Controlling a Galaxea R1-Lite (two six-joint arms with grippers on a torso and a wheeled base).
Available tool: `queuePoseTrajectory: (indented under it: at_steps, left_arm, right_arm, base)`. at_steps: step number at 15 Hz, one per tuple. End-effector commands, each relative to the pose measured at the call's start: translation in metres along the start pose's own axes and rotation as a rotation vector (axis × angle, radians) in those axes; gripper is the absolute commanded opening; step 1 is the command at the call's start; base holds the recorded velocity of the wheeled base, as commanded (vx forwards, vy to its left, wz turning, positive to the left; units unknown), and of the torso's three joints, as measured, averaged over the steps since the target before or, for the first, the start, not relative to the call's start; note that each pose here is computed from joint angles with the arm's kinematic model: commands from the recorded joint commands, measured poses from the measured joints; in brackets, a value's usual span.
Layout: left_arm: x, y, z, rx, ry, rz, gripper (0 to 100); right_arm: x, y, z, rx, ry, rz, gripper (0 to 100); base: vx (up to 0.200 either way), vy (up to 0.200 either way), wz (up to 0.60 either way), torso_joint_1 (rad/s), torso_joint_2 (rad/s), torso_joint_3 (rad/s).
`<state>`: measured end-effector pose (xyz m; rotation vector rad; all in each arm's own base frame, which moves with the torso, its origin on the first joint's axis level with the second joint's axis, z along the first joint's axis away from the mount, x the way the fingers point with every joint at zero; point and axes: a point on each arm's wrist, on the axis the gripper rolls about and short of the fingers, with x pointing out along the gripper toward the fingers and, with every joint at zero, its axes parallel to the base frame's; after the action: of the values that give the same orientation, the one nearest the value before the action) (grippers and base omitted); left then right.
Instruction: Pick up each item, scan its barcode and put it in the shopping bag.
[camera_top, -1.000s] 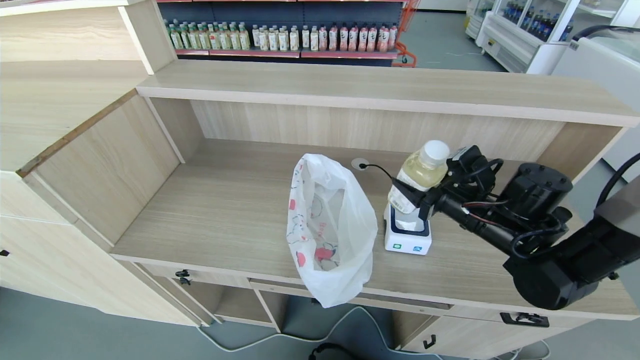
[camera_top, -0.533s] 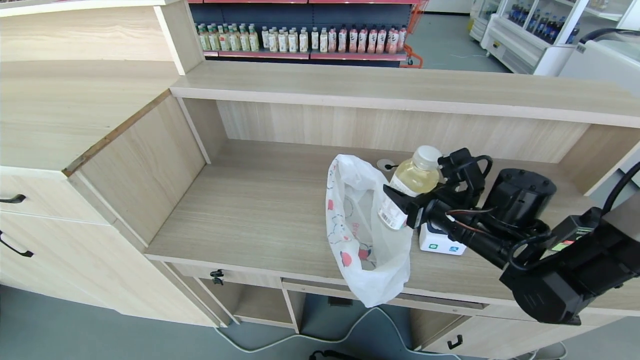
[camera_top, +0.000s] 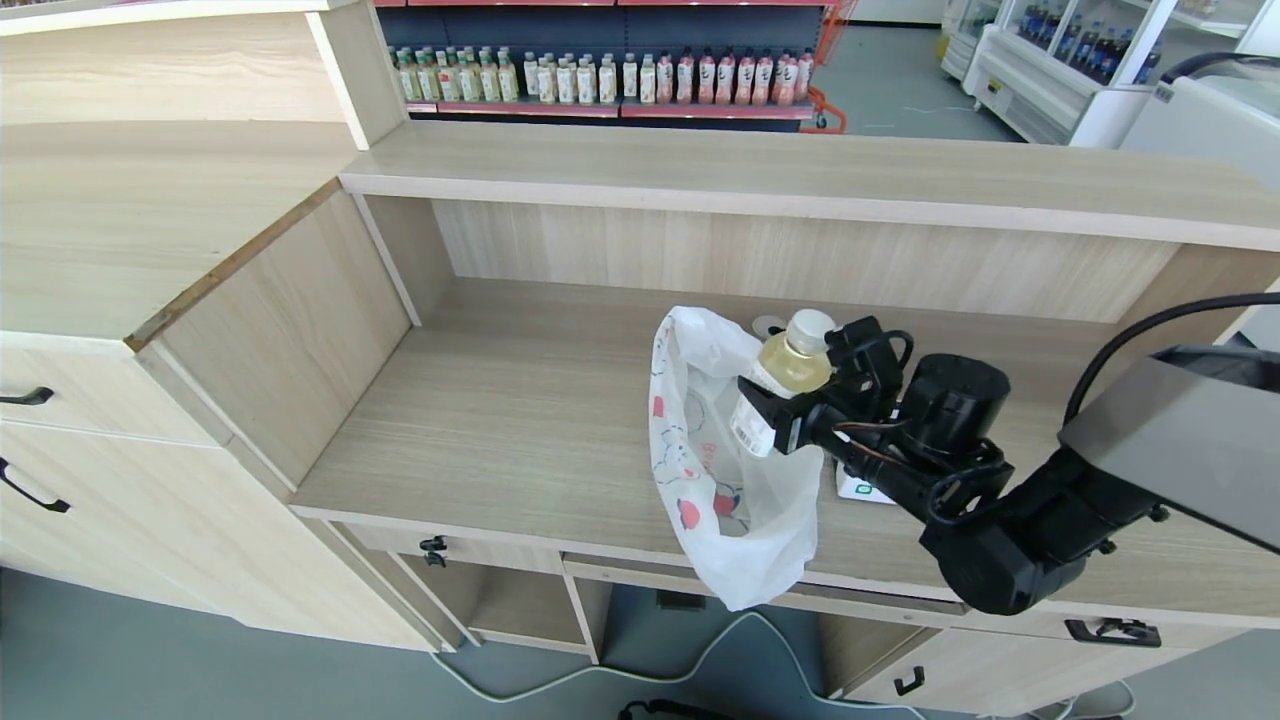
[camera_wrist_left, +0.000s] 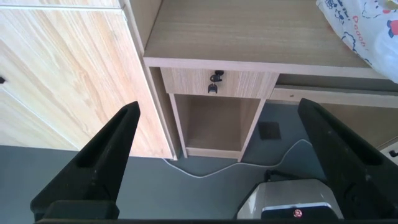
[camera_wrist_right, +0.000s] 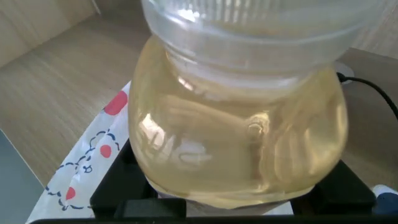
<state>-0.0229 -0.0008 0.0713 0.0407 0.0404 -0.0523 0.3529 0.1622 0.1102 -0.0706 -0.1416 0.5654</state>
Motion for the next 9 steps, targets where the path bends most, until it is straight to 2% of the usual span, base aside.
queuePoseTrajectory:
  at_steps: [1, 9]
  left_arm:
    - [0.0, 0.0, 0.0, 0.0, 0.0, -0.001, 100]
    - [0.0, 0.0, 0.0, 0.0, 0.0, -0.001, 100]
  right_arm:
    - [0.009, 0.005, -0.026, -0.005, 0.03, 0.026, 0]
    - [0.007, 0.032, -0.038, 0.011, 0.074, 0.098, 0]
  base:
    - [0.0, 0.0, 0.0, 0.0, 0.0, 0.0]
    - [0.0, 0.0, 0.0, 0.0, 0.0, 0.0]
